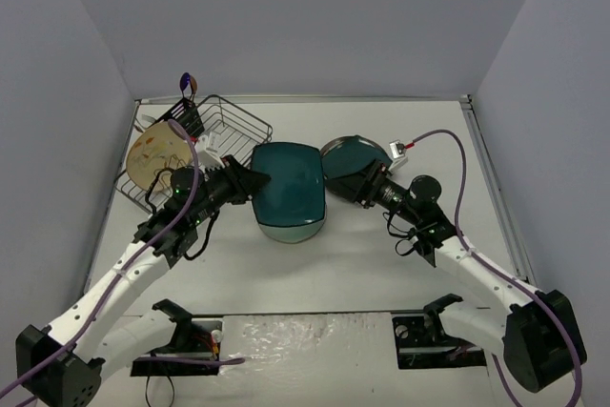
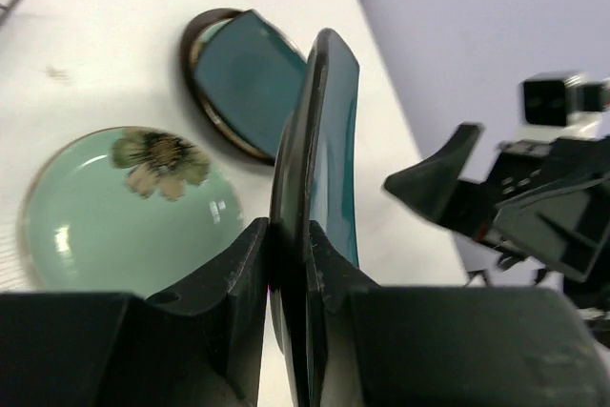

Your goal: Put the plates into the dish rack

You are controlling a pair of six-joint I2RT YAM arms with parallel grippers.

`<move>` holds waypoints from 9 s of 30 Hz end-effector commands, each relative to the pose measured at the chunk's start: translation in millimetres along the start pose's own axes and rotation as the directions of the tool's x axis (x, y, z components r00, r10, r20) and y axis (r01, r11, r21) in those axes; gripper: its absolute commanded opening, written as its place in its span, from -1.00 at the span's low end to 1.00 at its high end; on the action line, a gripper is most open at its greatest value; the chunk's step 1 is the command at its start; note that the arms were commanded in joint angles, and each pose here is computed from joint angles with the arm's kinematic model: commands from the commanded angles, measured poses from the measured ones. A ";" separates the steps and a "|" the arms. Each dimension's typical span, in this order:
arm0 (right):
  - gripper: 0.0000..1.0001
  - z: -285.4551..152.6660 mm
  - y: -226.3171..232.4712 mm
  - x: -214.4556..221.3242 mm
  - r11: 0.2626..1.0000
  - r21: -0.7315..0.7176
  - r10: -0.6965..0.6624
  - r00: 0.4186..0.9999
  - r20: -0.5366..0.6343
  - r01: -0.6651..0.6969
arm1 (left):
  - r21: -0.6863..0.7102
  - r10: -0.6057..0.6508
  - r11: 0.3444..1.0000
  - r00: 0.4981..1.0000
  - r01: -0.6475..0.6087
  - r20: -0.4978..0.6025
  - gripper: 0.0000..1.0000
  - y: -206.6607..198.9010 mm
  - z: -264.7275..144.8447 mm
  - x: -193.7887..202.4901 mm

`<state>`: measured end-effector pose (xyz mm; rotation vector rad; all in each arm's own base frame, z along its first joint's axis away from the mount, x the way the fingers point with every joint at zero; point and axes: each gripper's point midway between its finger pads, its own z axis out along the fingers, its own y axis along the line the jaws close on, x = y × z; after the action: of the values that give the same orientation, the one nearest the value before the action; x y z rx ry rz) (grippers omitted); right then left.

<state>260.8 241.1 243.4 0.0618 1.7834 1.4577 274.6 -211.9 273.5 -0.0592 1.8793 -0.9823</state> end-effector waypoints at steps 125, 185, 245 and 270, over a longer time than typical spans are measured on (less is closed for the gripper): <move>0.52 -44.4 -238.7 -134.5 0.638 0.761 -0.281 0.955 0.093 0.113 | -0.387 0.417 0.843 0.908 -0.374 0.030 0.94 112.1 -74.9 -79.0; -1.00 -86.5 -246.0 -110.9 0.665 0.744 -0.165 0.958 0.235 -0.068 | -0.387 0.356 0.859 0.934 -0.335 -0.020 0.94 126.3 -75.0 -49.5; -0.24 -52.4 -255.2 -90.3 0.803 0.586 -0.039 0.970 0.241 -0.113 | -0.406 0.338 0.852 0.939 -0.331 -0.055 0.94 135.5 -72.2 -44.3; -1.00 -59.0 -220.3 -127.9 0.776 0.629 -0.135 0.960 0.244 -0.050 | -0.406 0.342 0.851 0.938 -0.334 -0.056 0.94 135.3 -72.3 -44.8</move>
<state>397.8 62.2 71.0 0.6204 2.0512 0.7559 280.3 -56.9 205.1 0.0020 2.0523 -0.3348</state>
